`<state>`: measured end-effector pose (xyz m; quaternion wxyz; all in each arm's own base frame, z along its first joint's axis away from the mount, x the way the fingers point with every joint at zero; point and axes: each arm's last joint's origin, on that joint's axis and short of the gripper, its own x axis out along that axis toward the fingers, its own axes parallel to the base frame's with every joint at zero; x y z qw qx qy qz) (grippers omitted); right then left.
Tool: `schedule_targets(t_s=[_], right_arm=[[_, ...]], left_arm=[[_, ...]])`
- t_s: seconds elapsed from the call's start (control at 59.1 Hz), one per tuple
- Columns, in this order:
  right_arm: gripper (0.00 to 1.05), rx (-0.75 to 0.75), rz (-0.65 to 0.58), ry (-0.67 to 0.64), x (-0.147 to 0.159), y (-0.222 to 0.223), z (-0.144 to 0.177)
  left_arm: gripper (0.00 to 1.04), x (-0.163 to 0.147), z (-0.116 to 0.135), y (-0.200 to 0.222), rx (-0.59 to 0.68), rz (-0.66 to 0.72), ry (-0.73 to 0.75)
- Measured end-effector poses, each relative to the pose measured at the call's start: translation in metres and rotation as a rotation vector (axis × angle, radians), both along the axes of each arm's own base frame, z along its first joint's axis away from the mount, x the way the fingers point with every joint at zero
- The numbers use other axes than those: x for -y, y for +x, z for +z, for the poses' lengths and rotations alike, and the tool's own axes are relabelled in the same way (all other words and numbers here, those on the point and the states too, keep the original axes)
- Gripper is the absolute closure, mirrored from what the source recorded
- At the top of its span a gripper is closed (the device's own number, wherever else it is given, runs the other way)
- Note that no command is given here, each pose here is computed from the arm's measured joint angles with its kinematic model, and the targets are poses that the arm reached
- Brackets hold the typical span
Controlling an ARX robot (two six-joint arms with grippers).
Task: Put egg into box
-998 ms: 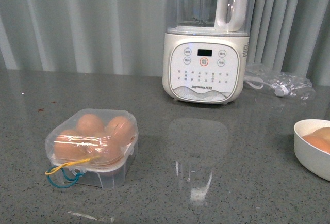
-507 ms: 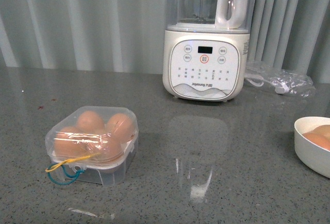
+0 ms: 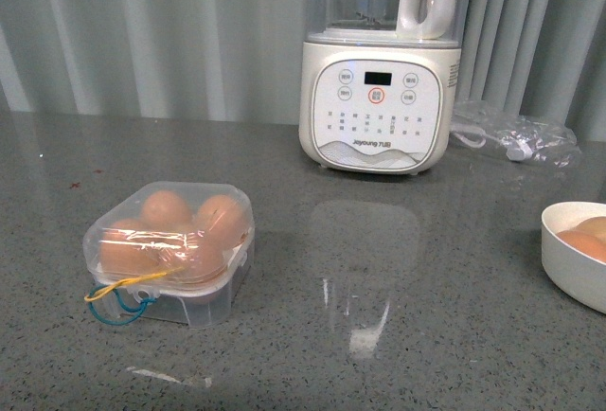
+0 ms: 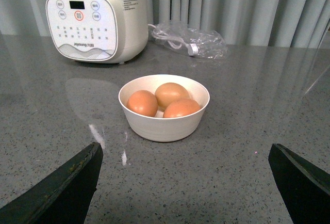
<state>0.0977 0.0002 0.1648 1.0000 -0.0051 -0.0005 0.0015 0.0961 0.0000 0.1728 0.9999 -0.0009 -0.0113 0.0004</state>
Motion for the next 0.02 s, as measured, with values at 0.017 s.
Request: schedule_targets(t_s=[0.017], right_arm=[[0.07, 0.000, 0.000, 0.000, 0.0000, 0.0000, 0.0000]], left_arm=[[0.07, 0.0000, 0.0000, 0.0000, 0.000, 0.000, 0.000]])
